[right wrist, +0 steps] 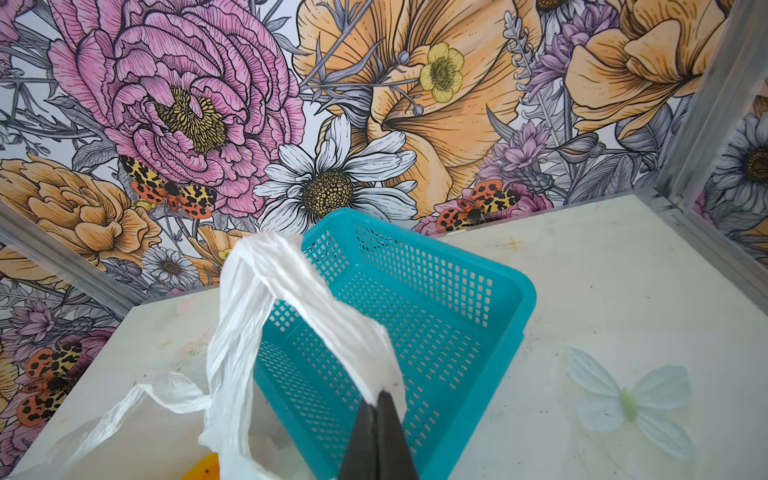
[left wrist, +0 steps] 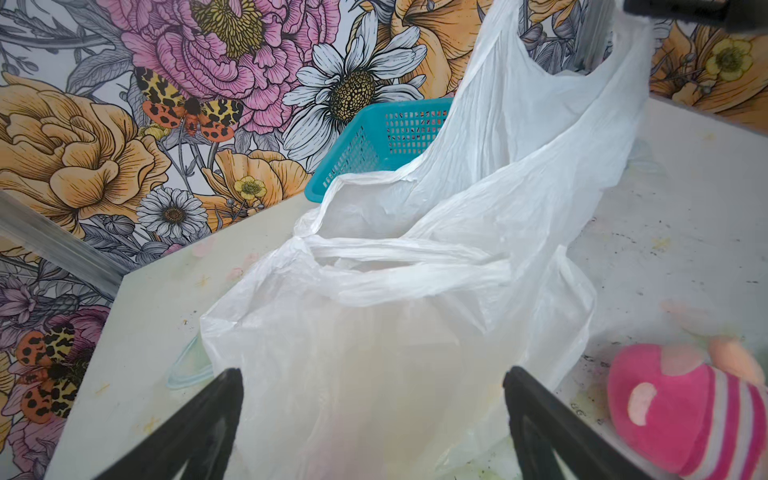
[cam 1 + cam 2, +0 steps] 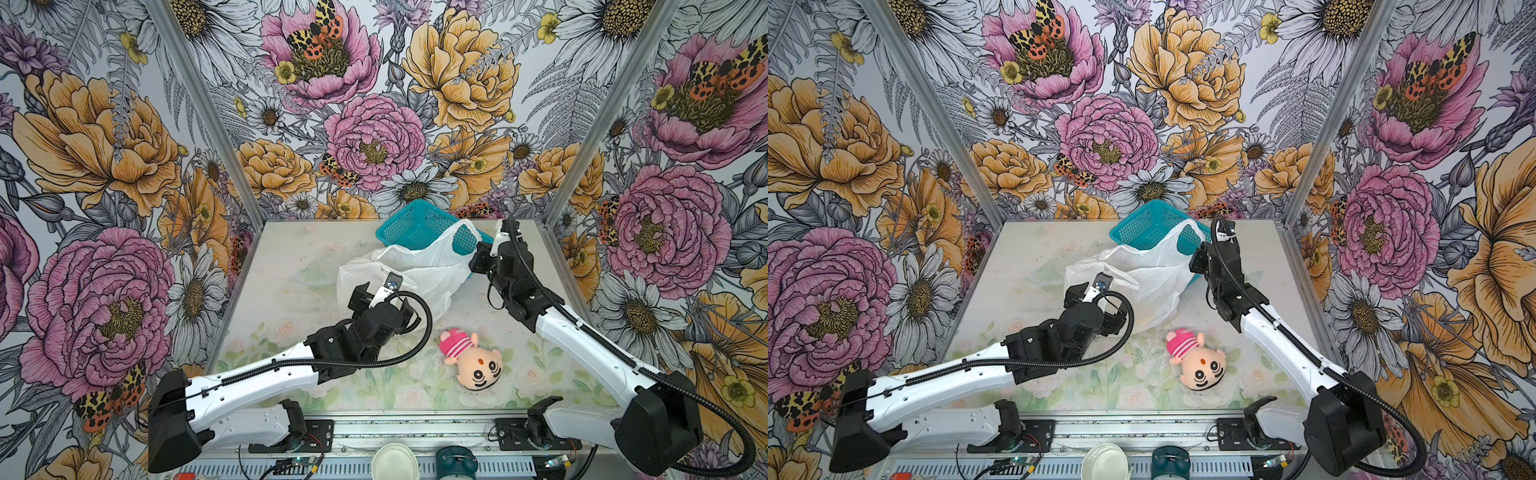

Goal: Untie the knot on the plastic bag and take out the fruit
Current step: 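Grasp the bag handles with both grippers and lift them upward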

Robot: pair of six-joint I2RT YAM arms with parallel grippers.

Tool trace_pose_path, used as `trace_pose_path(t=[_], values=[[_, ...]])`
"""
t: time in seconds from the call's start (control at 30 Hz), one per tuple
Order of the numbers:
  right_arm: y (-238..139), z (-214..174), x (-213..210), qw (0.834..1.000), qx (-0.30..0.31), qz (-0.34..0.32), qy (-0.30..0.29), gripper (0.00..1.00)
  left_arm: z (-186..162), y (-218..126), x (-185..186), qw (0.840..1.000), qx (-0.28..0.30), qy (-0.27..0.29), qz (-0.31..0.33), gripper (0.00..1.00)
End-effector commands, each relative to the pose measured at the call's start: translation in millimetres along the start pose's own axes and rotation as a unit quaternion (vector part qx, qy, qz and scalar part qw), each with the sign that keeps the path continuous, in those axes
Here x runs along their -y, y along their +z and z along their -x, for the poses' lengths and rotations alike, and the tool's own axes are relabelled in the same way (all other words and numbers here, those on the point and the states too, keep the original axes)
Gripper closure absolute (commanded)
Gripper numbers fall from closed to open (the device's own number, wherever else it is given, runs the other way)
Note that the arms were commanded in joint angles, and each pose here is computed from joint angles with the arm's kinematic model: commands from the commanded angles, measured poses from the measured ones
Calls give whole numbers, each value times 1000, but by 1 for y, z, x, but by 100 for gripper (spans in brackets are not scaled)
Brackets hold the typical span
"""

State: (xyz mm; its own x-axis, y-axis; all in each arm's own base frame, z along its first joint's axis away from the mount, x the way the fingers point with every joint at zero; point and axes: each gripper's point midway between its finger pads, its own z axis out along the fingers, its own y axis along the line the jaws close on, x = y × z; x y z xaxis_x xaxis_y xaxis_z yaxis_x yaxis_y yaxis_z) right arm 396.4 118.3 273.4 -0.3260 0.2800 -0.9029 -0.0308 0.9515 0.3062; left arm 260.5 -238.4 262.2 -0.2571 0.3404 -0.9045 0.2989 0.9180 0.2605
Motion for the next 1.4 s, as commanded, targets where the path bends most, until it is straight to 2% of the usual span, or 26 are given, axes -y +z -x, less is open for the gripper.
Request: trace_pose_path(t=[0.0,0.2,0.4,0.5,0.73,1.1,1.13,1.17,1.23,1.3,1.37], values=[[-10,10,1,1000,10,8,13,100,16,6,-8,999,1,21,32,1],[-12,13,3,1000,12,11,16,100,10,22,0,997,-27,58,36,1],[-12,10,-1,999,4,27,24,100,8,46,-15,997,-56,42,30,1],[-12,6,-1,999,0,31,27,100,19,55,-22,998,-56,29,18,1],[-13,2,-8,998,-7,52,37,100,44,75,-10,998,-49,34,-26,1],[-14,-2,-14,996,-14,72,43,100,57,111,-3,997,-59,43,-3,1],[-15,-2,-14,996,-14,72,44,100,59,113,-5,998,-58,38,-2,6],[-15,-2,-14,996,-14,72,44,100,62,115,-5,998,-56,34,-3,16],[-16,-2,-13,996,-12,72,45,100,69,116,-10,998,-51,22,0,54],[-17,-2,-13,996,-13,72,46,100,76,116,-17,999,-45,10,7,79],[-18,-3,-13,996,-13,74,48,100,83,114,-29,999,-37,-7,23,92]])
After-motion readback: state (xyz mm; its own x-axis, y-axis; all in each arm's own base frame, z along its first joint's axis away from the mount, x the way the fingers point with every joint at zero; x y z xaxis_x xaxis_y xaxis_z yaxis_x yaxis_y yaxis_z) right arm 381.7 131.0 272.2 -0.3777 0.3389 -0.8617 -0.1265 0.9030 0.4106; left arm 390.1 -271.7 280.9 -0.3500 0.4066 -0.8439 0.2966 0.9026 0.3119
